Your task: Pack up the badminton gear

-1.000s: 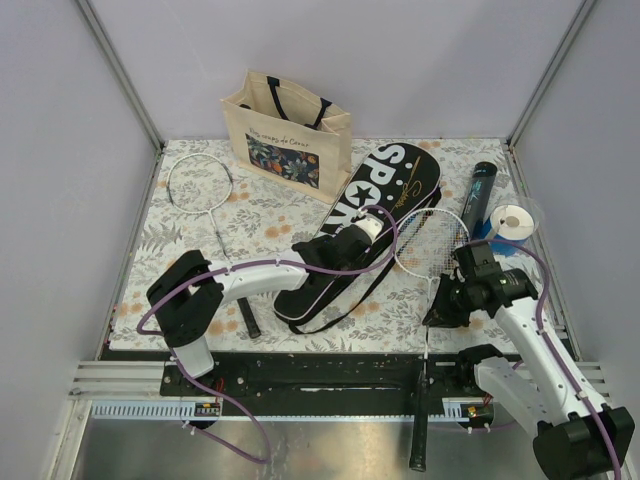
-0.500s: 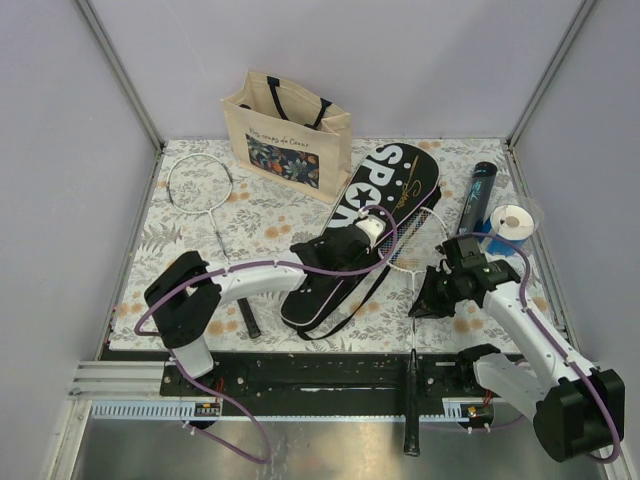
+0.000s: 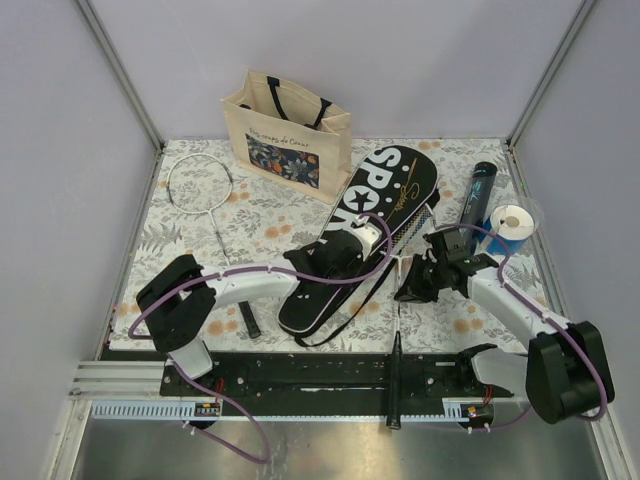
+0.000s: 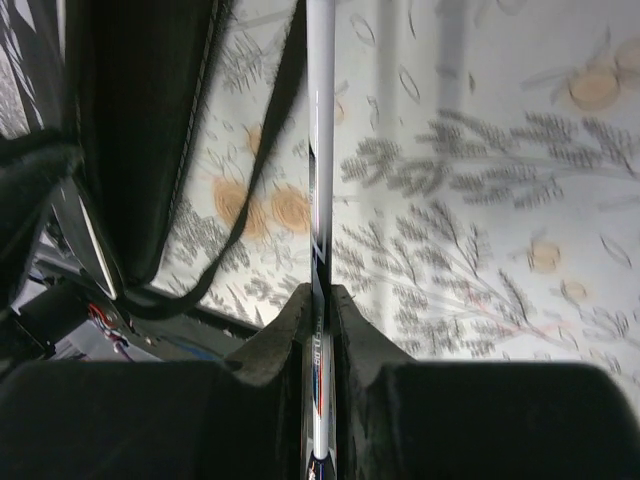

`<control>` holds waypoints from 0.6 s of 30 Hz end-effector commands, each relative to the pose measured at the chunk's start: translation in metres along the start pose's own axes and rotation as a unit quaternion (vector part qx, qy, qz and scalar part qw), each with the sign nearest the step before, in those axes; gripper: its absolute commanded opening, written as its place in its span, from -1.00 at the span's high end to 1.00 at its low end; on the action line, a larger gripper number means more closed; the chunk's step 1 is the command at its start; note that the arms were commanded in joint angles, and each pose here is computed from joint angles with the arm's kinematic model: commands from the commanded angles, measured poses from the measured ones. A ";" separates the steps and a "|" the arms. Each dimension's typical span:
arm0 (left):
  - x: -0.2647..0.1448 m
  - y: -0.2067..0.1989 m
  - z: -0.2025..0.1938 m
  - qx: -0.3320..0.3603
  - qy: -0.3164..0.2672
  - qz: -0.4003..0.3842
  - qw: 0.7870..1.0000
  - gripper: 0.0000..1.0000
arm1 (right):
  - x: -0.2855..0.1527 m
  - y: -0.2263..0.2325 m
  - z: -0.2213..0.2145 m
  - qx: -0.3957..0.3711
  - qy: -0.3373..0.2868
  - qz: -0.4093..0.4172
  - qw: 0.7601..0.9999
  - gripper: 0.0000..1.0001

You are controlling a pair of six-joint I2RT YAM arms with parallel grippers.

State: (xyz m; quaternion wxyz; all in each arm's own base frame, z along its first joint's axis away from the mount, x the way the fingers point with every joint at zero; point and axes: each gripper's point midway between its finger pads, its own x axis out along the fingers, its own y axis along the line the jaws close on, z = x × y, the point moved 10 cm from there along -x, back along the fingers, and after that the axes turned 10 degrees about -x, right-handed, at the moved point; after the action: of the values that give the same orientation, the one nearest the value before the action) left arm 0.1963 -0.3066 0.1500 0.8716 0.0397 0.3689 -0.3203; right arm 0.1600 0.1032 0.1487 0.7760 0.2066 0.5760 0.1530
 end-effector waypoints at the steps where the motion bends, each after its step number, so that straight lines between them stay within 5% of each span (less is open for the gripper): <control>1: -0.016 -0.008 0.017 -0.007 -0.051 -0.044 0.998 1.00 | 0.017 0.017 0.032 -0.025 -0.080 0.055 0.995 1.00; 9: -0.019 -0.005 0.011 -0.026 -0.042 -0.041 0.998 0.99 | 0.044 0.038 0.067 -0.024 -0.139 0.128 0.982 1.00; 14: -0.017 0.006 -0.004 -0.029 -0.028 0.013 0.999 0.48 | 0.050 0.039 0.067 -0.019 -0.147 0.135 0.980 1.00; 18: -0.016 0.007 -0.016 -0.020 -0.022 0.038 0.999 0.32 | 0.053 0.039 0.067 -0.016 -0.137 0.140 0.981 1.00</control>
State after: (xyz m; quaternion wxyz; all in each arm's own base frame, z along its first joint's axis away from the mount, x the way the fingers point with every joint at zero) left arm 0.1852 -0.2912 0.1433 0.8747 0.0288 0.3770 -0.3032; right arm 0.2281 0.1421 0.1278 0.8146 0.2768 0.4717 0.1932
